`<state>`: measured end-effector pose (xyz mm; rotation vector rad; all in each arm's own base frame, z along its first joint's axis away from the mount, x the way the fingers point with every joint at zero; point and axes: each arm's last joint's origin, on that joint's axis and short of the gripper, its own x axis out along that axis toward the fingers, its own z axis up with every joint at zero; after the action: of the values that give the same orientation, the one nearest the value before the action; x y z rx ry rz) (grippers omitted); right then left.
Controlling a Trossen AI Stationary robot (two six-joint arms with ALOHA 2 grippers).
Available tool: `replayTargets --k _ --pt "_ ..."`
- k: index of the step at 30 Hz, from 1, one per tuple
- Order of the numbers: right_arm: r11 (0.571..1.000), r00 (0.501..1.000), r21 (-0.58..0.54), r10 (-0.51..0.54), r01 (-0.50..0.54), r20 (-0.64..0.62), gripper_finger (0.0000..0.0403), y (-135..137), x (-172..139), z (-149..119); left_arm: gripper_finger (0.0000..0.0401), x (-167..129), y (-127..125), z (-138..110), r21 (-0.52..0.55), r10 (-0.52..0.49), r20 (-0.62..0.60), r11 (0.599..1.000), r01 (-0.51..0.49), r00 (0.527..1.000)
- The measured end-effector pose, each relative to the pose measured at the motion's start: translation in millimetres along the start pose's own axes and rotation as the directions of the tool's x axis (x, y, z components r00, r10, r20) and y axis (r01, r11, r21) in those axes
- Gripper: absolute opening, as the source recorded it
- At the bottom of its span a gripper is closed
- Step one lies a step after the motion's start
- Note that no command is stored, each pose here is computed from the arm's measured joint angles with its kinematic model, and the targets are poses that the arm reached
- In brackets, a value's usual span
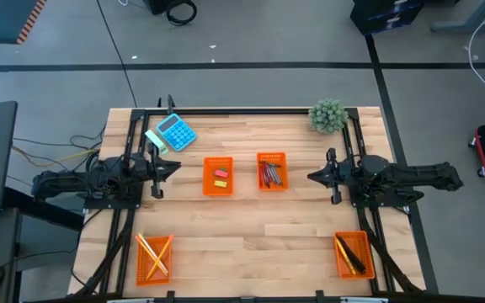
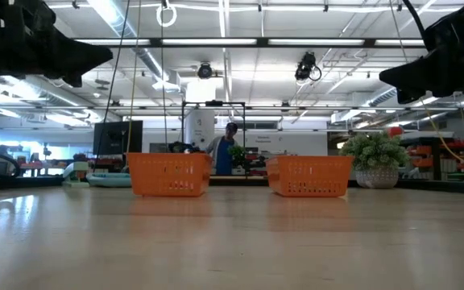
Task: Sort crayons/erasers/pens/pencils in bins
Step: Return to Home Position
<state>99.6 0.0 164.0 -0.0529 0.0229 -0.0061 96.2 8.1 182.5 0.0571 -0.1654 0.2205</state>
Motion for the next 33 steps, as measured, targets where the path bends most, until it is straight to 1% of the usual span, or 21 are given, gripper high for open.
replayTargets --k 6,14,19,29,33 --pt "1.000 1.000 -0.001 -0.001 0.001 -0.015 0.0025 0.0 0.9 -1.2 0.0047 0.0 -0.3 -3.6 0.008 -0.003 -0.036 1.000 0.003 0.999" --pt "1.000 1.000 0.004 -0.004 0.004 -0.017 0.0025 -0.1 0.9 -1.3 0.0040 0.0 -0.2 -3.4 0.007 -0.003 -0.034 1.000 0.003 0.999" --pt "0.999 1.000 0.050 -0.004 0.005 -0.017 0.0025 -0.1 0.9 -1.4 0.0045 0.0 -0.3 -3.5 0.000 -0.003 -0.034 1.000 0.003 0.999" --pt "0.999 1.000 0.049 -0.004 0.005 -0.017 0.0025 -0.1 0.9 -1.4 0.0035 0.0 -0.2 -3.4 -0.001 -0.002 -0.033 1.000 0.002 0.999" --pt "0.999 1.000 0.049 -0.004 0.005 -0.017 0.0025 -0.1 0.9 -1.3 0.0038 0.0 -0.2 -3.4 -0.001 -0.002 -0.033 1.000 0.002 0.999"
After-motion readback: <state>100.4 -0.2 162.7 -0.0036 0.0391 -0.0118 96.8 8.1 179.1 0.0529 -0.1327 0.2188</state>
